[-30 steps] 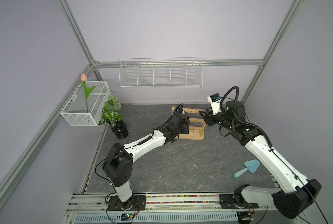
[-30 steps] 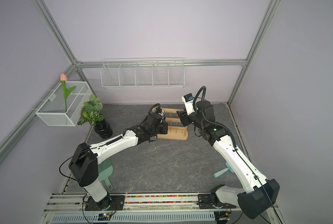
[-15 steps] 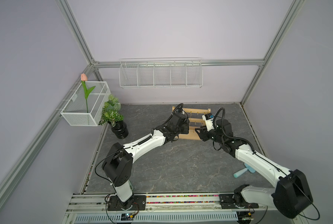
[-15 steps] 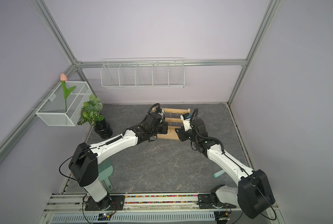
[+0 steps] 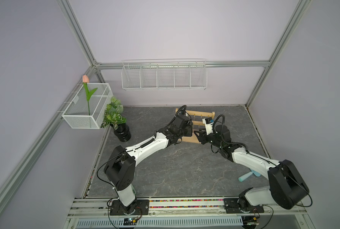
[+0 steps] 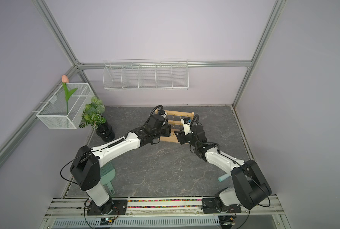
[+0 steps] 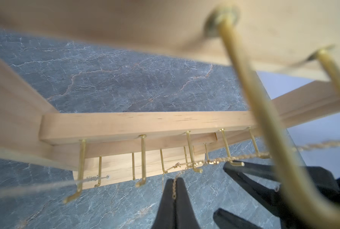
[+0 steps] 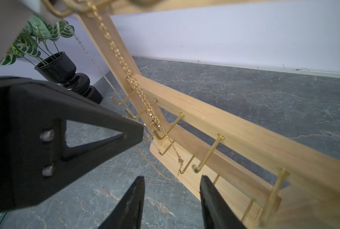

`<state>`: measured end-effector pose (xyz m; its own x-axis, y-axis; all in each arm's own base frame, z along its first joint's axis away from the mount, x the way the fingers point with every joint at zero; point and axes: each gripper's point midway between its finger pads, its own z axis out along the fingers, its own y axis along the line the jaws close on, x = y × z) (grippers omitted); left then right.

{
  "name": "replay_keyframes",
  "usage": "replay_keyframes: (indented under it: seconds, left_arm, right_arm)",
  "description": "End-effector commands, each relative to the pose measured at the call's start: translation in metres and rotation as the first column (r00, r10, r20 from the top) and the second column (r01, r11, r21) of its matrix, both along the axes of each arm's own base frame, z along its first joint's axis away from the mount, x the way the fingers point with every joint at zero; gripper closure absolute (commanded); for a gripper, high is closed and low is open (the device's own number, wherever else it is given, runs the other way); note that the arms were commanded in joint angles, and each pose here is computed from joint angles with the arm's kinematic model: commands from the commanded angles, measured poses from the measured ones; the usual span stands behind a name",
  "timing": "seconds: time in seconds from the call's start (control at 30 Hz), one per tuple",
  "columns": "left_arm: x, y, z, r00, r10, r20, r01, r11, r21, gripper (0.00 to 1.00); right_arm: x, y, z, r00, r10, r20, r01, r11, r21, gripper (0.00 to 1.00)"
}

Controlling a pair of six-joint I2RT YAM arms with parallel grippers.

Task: Hang the necklace on the jewelry display stand
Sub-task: Hang the necklace on the stand.

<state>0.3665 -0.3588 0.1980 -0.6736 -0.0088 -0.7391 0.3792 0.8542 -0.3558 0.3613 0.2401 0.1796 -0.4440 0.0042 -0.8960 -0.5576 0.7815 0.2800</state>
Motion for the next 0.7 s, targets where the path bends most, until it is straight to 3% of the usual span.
replay_keyframes:
  seconds: [0.0, 0.23, 0.5, 0.67]
  left_arm:
    - [0.001, 0.002, 0.007, 1.000, 0.004, 0.008, -0.004, 1.000, -0.024, 1.00]
    - [0.000, 0.001, 0.008, 1.000, 0.001, 0.008, -0.001, 0.999, -0.036, 1.00]
    - [-0.001, 0.001, 0.011, 1.000, -0.001, 0.013, 0.002, 0.999, -0.045, 1.00]
    - [-0.002, 0.002, 0.010, 1.000, 0.001, 0.011, 0.000, 0.999, -0.051, 1.00]
  right_arm:
    - [-0.003, -0.003, 0.014, 0.997, -0.034, 0.064, 0.033, 0.999, 0.015, 0.51]
    - [-0.011, -0.010, 0.011, 0.991, -0.076, 0.108, 0.078, 0.997, -0.017, 0.48]
    - [-0.021, -0.033, 0.057, 0.969, -0.119, 0.218, 0.132, 0.990, -0.048, 0.45]
    - [-0.032, -0.038, 0.046, 0.956, -0.158, 0.246, 0.169, 0.985, -0.023, 0.50]
